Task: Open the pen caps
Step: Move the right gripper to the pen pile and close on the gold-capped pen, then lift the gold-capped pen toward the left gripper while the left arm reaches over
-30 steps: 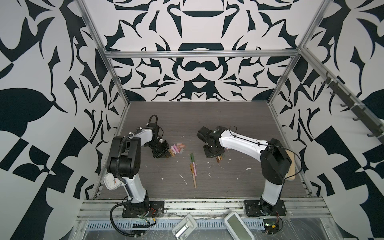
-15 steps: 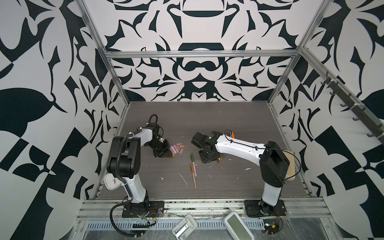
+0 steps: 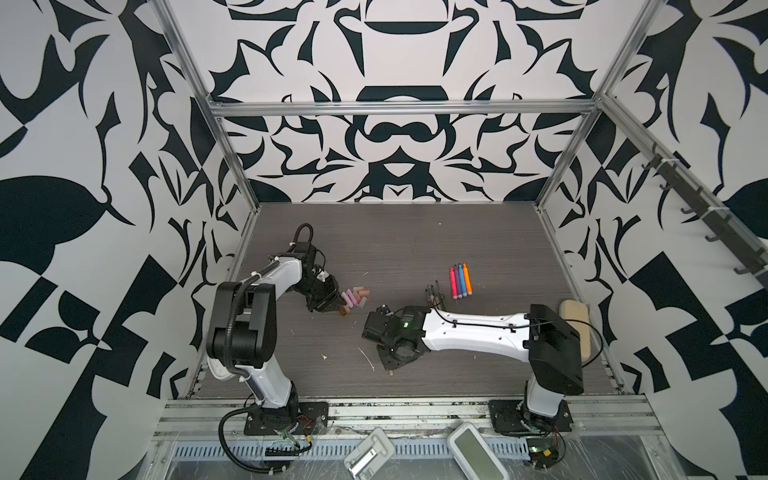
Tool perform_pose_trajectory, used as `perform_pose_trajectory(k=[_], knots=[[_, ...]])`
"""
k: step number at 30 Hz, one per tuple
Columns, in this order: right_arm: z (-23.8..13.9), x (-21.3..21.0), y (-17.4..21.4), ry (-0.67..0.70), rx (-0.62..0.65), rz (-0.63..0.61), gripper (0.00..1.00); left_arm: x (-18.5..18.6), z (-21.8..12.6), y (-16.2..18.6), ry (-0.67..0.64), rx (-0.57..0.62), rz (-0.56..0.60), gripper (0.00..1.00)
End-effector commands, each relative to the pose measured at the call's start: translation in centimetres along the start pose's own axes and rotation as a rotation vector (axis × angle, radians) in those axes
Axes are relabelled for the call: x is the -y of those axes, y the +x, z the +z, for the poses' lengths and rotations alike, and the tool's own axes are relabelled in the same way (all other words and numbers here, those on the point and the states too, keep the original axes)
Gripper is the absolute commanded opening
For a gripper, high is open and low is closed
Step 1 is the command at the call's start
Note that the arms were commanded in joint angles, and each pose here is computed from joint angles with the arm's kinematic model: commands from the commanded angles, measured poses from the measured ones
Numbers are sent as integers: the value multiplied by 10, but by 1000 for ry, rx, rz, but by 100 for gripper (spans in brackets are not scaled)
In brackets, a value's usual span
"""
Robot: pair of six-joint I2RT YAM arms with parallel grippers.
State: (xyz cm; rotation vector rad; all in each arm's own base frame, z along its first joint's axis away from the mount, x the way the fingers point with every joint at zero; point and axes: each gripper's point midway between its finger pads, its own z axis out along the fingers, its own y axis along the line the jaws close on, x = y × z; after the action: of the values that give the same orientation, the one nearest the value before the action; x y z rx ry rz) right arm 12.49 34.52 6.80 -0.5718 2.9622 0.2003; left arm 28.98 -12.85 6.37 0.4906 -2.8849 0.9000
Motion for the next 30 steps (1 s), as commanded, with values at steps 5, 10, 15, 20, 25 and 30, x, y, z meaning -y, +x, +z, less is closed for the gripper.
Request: perform_pose_trajectory(k=[5, 10, 15, 20, 25, 30], knots=[[16, -14, 8, -3, 3, 80, 28, 24, -27, 17, 88, 26, 12, 27], [31, -7, 13, 40, -16, 94, 27, 29, -36, 22, 103, 40, 27, 27], [50, -3, 19, 51, -41, 93, 26, 32, -41, 26, 115, 52, 32, 27], [65, -1, 23, 65, -57, 86, 22, 31, -43, 32, 110, 39, 20, 27], [63, -4, 17, 70, -42, 58, 5, 33, -47, 34, 116, 44, 21, 27], [44, -26, 2, 11, -19, -66, 0, 36, -45, 35, 142, 40, 5, 29]])
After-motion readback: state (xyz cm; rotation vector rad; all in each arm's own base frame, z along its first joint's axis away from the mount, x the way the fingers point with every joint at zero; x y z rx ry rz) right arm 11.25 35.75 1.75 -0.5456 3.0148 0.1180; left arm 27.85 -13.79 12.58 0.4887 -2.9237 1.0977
